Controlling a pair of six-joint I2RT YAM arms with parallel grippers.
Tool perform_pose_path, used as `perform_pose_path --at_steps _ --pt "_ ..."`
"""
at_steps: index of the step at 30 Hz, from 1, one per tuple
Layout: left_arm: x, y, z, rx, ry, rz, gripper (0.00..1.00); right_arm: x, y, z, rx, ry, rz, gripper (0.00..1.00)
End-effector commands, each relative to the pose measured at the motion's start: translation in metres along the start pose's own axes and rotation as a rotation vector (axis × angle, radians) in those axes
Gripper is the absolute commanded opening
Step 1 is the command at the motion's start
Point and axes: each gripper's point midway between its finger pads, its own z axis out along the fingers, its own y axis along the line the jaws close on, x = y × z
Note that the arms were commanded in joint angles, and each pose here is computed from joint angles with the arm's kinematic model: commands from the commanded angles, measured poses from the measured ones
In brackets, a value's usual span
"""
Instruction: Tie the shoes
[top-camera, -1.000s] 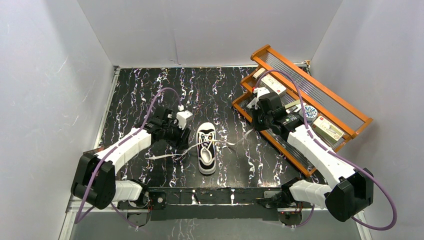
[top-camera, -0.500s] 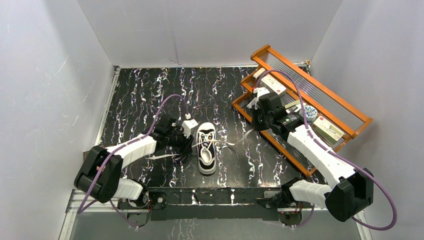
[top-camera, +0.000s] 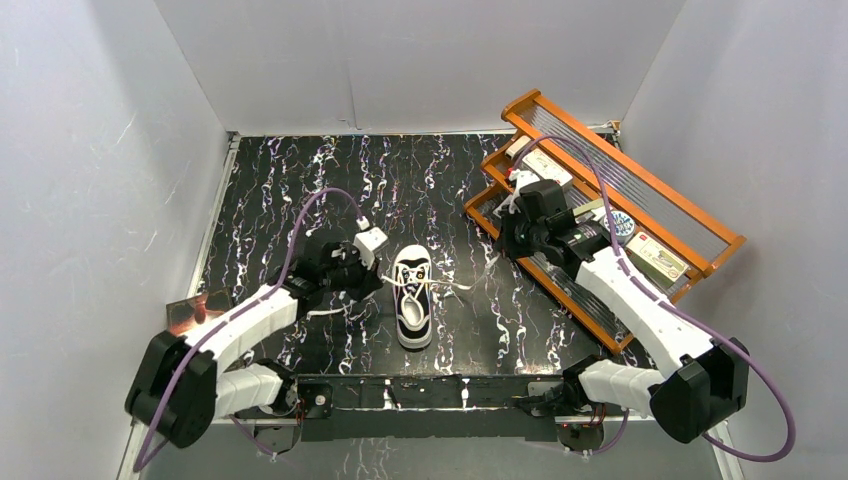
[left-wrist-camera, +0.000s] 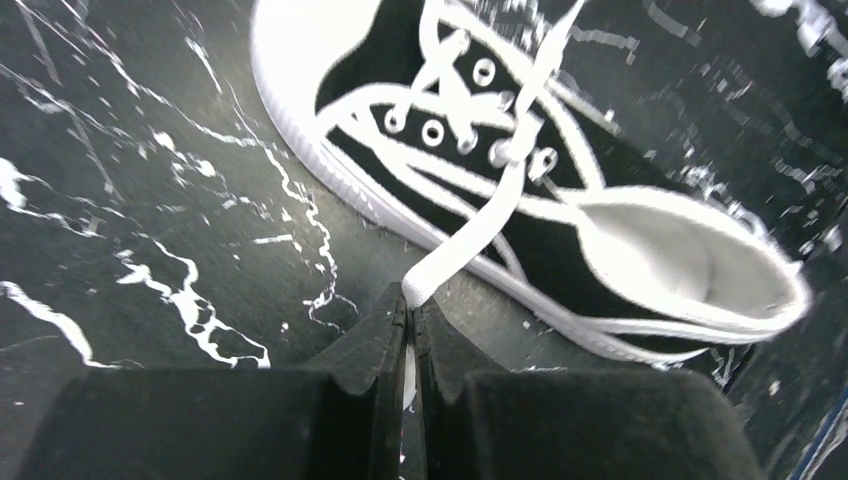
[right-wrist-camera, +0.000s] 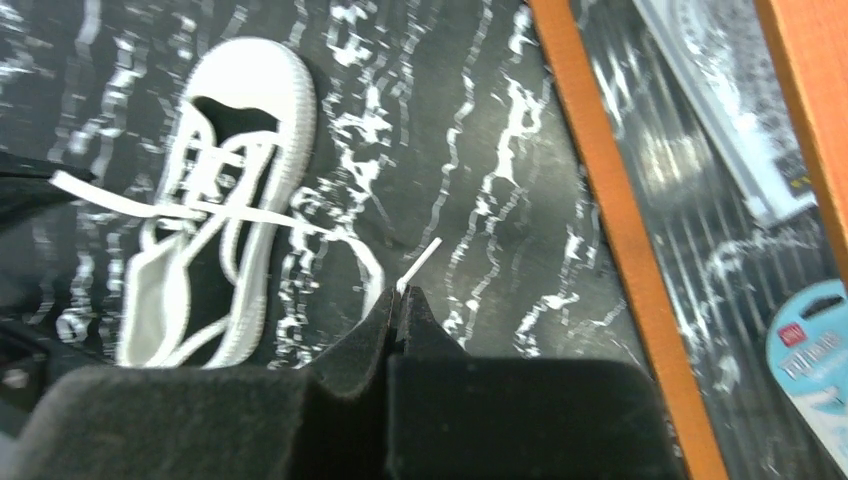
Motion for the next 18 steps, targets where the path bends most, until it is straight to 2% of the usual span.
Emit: perform_pose_path --at_steps 1,4,10,14,18 --pt "-0.042 -0.005 -0.017 -0.038 -0.153 -0.021 0.03 -0.052 0.05 -0.021 -0.21 -0.099 0.106 0.0" --pt "-0.059 -0.008 -0.02 -0.037 -0.214 -0.017 0.0 -0.07 0.08 -0.022 -0.349 -0.08 0.167 0.0" --pt "-0.081 -0.012 -0.016 -0.028 -0.304 0.014 0.0 -0.111 0.121 -0.013 -0.524 -0.055 0.285 0.0" --pt "-0.092 -0.018 -0.014 0.002 -0.382 0.095 0.0 -0.121 0.15 0.013 -0.654 0.048 0.359 0.0" --pt "-0.094 -0.022 -0.011 0.025 -0.41 0.185 0.0 -0.113 0.177 0.041 -0.761 0.223 0.427 0.0"
